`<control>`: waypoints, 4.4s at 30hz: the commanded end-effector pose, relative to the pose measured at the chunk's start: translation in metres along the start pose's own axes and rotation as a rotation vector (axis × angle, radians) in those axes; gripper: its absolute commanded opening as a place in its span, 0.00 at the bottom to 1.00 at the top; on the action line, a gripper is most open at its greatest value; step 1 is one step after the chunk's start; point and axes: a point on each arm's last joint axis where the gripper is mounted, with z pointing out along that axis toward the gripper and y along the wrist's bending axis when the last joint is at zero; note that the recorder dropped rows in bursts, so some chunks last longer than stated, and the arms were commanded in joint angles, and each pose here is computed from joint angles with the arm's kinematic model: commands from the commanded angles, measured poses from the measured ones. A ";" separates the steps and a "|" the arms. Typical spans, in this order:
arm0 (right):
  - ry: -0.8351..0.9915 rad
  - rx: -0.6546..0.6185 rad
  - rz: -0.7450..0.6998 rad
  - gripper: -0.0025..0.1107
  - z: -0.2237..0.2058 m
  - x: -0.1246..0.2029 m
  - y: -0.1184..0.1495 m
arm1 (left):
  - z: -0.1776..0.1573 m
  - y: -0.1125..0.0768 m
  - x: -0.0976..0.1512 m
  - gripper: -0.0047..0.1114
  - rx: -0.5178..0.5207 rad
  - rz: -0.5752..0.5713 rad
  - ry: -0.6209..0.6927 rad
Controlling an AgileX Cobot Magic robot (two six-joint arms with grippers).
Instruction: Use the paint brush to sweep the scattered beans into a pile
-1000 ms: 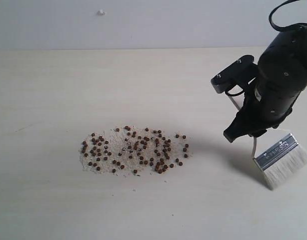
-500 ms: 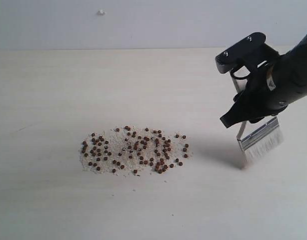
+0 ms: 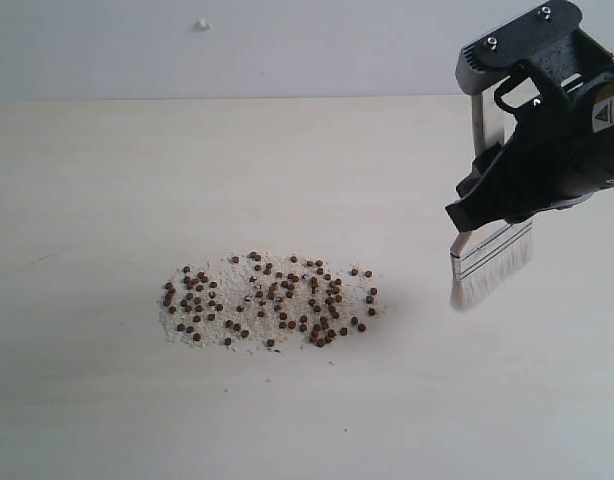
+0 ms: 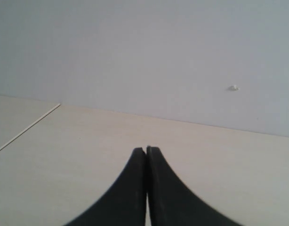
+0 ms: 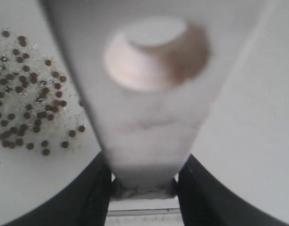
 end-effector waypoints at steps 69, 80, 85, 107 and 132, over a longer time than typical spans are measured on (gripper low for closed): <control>-0.254 -0.614 -0.402 0.02 0.025 -0.024 0.054 | 0.149 -0.132 -0.043 0.04 1.389 0.252 0.087; -0.228 -0.458 -0.111 0.02 0.033 -0.032 0.040 | 0.160 -0.133 -0.053 0.04 1.278 0.068 0.048; -0.241 -0.439 -0.033 0.02 0.033 -0.034 0.038 | 0.167 -0.140 -0.047 0.07 1.215 -0.048 0.133; -0.238 -0.459 -0.060 0.02 0.033 -0.033 0.040 | 0.168 -0.187 -0.030 0.31 1.215 0.044 0.251; -0.307 -0.386 0.339 0.02 0.034 -0.046 0.028 | 0.159 -0.182 0.004 0.07 1.384 0.513 0.298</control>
